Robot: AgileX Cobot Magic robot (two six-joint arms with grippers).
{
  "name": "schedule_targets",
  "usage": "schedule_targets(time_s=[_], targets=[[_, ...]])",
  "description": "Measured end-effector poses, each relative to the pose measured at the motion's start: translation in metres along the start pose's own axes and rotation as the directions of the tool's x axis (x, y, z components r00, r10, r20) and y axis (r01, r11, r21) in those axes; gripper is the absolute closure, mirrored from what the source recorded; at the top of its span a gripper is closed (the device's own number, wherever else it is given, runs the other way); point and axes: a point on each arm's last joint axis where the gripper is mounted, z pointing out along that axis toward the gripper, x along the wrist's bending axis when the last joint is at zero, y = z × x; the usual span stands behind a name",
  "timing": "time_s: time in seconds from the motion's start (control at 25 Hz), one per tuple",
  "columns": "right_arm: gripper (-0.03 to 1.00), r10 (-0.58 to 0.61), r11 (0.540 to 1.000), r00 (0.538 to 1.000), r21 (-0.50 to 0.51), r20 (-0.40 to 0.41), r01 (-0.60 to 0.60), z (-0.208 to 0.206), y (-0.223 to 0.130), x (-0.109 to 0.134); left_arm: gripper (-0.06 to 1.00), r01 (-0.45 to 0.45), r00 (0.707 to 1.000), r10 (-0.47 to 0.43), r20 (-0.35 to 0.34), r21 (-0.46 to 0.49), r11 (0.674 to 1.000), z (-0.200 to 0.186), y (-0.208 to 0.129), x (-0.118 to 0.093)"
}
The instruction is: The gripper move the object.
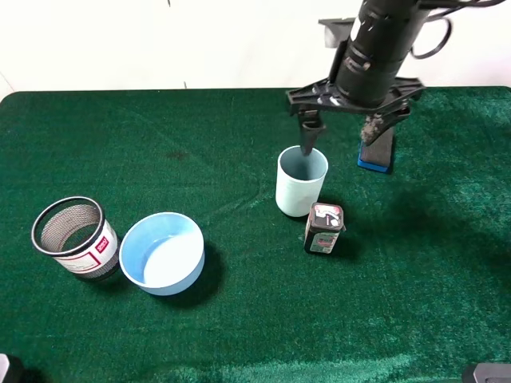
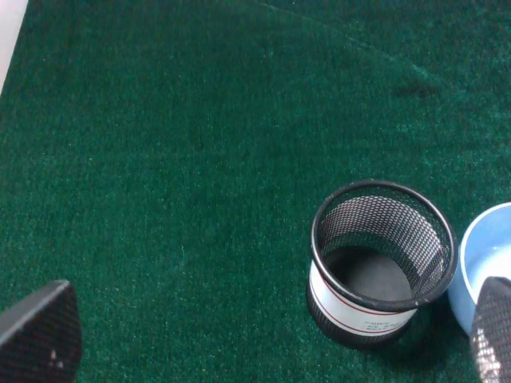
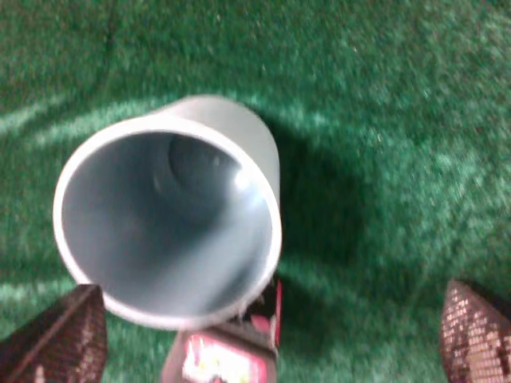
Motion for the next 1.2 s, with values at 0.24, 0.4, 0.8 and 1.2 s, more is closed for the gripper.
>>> schedule_targets(time_s=[0.24, 0.4, 0.8, 1.2], targets=[[0.34, -0.003, 1.000, 1.000, -0.001, -0.002, 0.003, -0.030, -0.014, -0.002, -0.05, 0.000, 1.000, 0.000, 0.000, 0.000, 1.000, 0.000, 0.000, 0.000], [0.34, -0.006, 1.000, 1.000, -0.020, -0.008, 0.006, -0.052, -0.025, -0.004, -0.05, 0.000, 1.000, 0.000, 0.000, 0.000, 1.000, 0.000, 0.000, 0.000], [0.34, -0.020, 0.983, 0.998, -0.184, -0.057, 0.009, -0.109, -0.057, -0.010, -0.05, 0.000, 1.000, 0.000, 0.000, 0.000, 1.000, 0.000, 0.000, 0.000], [0.34, -0.032, 0.968, 0.997, -0.249, -0.072, 0.013, -0.127, -0.119, -0.026, -0.05, 0.000, 1.000, 0.000, 0.000, 0.000, 1.000, 0.000, 0.000, 0.000]])
